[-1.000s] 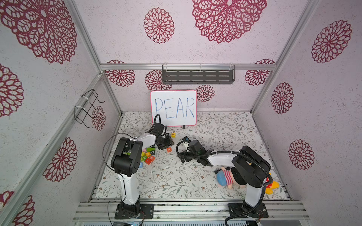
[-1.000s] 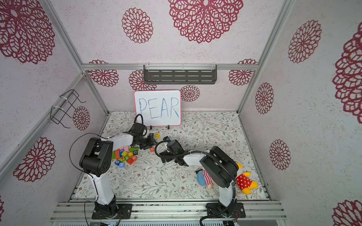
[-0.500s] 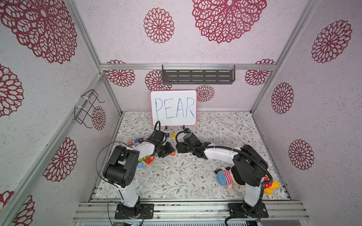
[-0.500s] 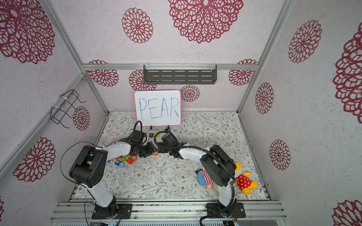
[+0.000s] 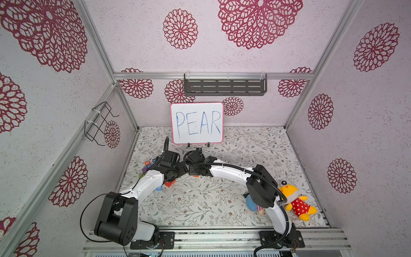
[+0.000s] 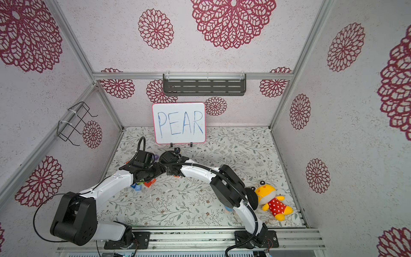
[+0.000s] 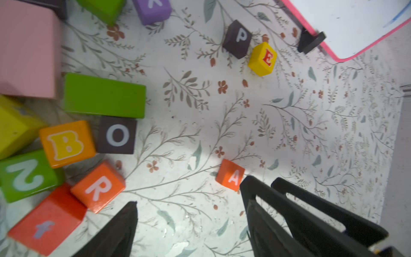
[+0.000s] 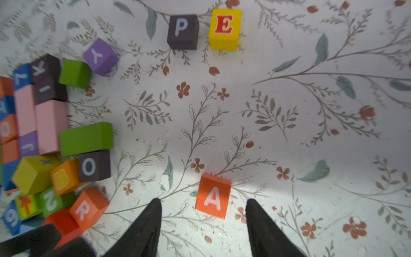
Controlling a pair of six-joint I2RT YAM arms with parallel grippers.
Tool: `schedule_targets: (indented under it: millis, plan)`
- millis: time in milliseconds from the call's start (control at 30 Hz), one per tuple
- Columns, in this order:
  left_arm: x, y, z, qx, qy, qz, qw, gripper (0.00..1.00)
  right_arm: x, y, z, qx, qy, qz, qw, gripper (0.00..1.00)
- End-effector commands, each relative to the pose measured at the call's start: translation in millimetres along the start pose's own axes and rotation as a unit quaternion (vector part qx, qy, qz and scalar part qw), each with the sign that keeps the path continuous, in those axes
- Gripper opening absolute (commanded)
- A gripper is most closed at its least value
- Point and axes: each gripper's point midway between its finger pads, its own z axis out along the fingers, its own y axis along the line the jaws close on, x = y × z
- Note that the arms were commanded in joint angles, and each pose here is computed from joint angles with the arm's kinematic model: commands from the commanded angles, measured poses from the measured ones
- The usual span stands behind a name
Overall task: Spell the uppercase word “pear” with letter blocks
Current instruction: Pick up the letter block from the center of the board.
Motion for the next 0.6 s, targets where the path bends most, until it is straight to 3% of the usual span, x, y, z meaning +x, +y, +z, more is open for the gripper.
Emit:
schedule_targets:
  millis: [0,233,433,567]
  plan:
    - [-5,10,-8,-0.010,-0.011,-0.001,1.000,0.82,12,-18,2,0.041,0.040,0.008,0.998,0.61]
    - [-6,18,-12,-0.007,-0.017,-0.006,1.000,0.91,18,-20,15,0.041,0.057,0.015,0.997,0.61]
    - [-5,16,-12,0.001,-0.015,-0.007,1.000,0.93,17,-19,24,0.040,0.059,0.014,0.997,0.60]
    - [-6,16,-12,0.001,-0.017,-0.008,1.000,0.93,17,-23,31,0.045,0.060,0.014,0.997,0.52]
